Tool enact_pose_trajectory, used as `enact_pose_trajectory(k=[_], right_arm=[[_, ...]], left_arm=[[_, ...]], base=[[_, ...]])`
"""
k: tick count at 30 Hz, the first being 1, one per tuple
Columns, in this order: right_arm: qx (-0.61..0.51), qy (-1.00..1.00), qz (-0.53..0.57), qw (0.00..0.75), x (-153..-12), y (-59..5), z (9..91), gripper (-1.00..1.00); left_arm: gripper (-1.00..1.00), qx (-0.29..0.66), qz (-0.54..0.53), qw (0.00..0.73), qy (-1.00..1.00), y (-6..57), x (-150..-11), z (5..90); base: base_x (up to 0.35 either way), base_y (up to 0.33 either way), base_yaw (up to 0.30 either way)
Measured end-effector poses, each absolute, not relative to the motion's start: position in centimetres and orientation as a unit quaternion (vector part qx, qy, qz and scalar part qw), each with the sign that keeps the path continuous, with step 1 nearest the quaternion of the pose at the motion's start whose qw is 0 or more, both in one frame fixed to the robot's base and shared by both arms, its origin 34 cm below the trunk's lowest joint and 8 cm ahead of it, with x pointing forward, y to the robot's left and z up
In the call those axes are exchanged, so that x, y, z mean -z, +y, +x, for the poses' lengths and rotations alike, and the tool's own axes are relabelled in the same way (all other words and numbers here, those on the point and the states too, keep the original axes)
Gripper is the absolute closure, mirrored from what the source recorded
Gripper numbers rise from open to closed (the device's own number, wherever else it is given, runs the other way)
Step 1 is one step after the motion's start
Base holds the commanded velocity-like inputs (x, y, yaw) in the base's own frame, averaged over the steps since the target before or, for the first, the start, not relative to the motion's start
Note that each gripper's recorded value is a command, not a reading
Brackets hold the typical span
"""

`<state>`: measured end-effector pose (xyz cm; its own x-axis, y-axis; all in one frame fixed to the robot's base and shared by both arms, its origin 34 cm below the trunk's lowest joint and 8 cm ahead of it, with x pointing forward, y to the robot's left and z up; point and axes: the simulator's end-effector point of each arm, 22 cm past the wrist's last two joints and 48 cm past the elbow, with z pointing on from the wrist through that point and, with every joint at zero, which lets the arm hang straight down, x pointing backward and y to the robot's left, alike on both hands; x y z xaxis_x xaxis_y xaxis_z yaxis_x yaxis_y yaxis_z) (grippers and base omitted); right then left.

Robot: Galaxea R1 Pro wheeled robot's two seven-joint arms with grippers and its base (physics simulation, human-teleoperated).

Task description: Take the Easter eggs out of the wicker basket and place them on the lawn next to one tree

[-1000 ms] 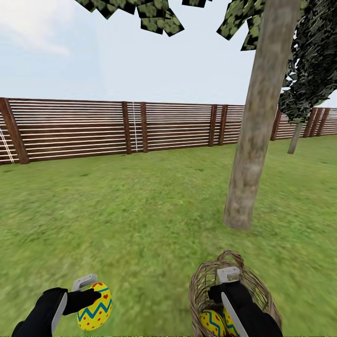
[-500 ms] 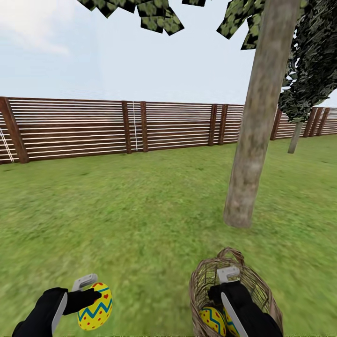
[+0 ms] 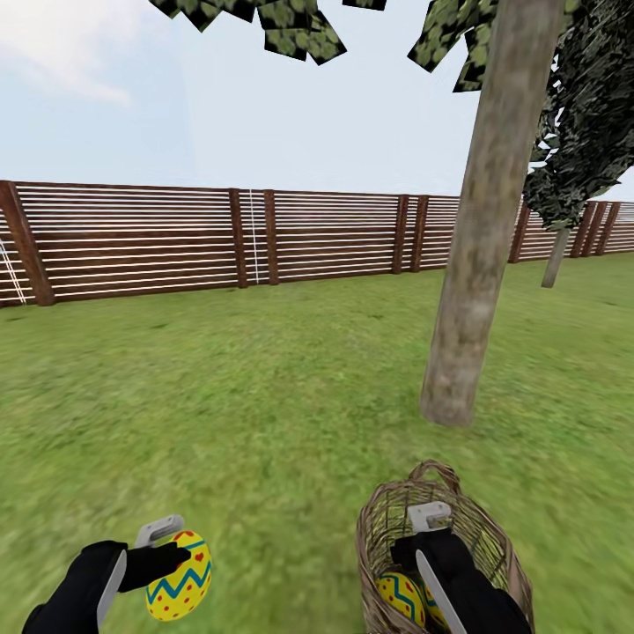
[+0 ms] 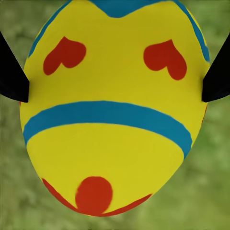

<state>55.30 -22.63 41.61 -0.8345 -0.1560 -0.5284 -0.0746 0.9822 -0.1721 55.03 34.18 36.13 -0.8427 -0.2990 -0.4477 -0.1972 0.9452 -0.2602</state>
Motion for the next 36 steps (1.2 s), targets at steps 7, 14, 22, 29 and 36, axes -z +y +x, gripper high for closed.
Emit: enact_pose_trajectory(k=[7,14,22,29,36], right_arm=[[0.073,0.955,-0.06,0.281,-41.6,-22.6,55.3,-1.0],[0.073,0.955,-0.061,0.281,-41.6,-22.6,55.3,-1.0],[0.073,0.955,-0.061,0.281,-40.7,-22.7,55.1,-1.0],[0.073,0.957,-0.061,0.275,-39.2,-22.7,54.6,-1.0],[0.072,0.957,-0.061,0.274,-39.2,-22.6,54.6,-1.0]], left_arm=[[1.0,0.103,-0.131,0.248,0.954,34.2,-36.1,55.0],[1.0,0.103,-0.131,0.248,0.954,34.2,-36.1,55.0],[1.0,0.103,-0.13,0.247,0.955,34.1,-35.1,54.7],[1.0,0.103,-0.131,0.241,0.956,34.1,-33.6,54.3],[1.0,0.102,-0.132,0.242,0.956,34.2,-33.7,54.3]], base=[[0.152,0.0,0.0],[0.003,0.0,0.0],[0.0,0.0,0.0],[0.0,0.0,0.0],[0.0,0.0,0.0]])
